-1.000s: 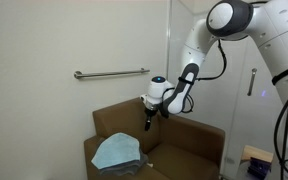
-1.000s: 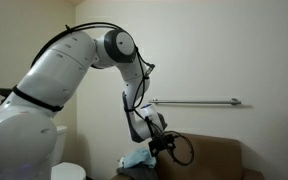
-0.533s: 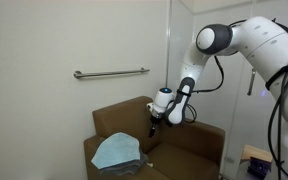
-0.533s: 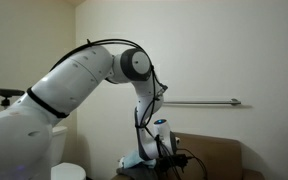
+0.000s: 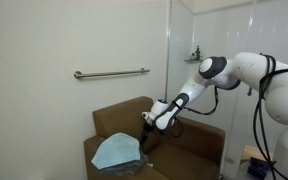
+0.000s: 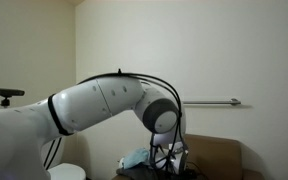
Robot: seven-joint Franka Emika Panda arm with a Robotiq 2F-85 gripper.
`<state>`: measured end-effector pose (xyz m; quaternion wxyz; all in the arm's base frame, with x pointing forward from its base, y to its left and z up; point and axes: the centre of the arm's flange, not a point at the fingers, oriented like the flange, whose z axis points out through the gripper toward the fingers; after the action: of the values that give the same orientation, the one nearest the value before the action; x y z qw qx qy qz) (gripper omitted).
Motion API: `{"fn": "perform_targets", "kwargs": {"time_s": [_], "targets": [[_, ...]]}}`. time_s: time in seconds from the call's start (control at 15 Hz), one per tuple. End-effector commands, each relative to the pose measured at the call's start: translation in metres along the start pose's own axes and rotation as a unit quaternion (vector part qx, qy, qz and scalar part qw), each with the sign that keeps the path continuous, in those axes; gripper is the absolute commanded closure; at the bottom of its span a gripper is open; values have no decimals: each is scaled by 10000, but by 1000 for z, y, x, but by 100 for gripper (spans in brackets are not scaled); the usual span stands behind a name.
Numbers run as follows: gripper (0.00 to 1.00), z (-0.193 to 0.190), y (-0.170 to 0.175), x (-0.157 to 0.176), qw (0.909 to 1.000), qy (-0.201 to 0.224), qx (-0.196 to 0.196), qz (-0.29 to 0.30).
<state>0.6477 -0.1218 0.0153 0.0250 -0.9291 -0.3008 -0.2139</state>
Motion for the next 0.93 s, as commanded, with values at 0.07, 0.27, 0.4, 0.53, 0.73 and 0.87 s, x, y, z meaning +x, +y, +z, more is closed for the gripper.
{"fn": "perform_targets", "kwargs": {"time_s": [0.07,0.27,0.4,0.53,0.73,0.87], "targets": [[0,66,49,42,9926,152,1133,-404],[0,90,57,57,9829,-251,1769,-442],[0,86,60,63,9785,-474,1992,-256],[0,88,65,69,9729,-623,2222,-178],[0,86,69,69,9703,-829,2270,74],[0,77,65,58,9725,-847,2114,498]]}}
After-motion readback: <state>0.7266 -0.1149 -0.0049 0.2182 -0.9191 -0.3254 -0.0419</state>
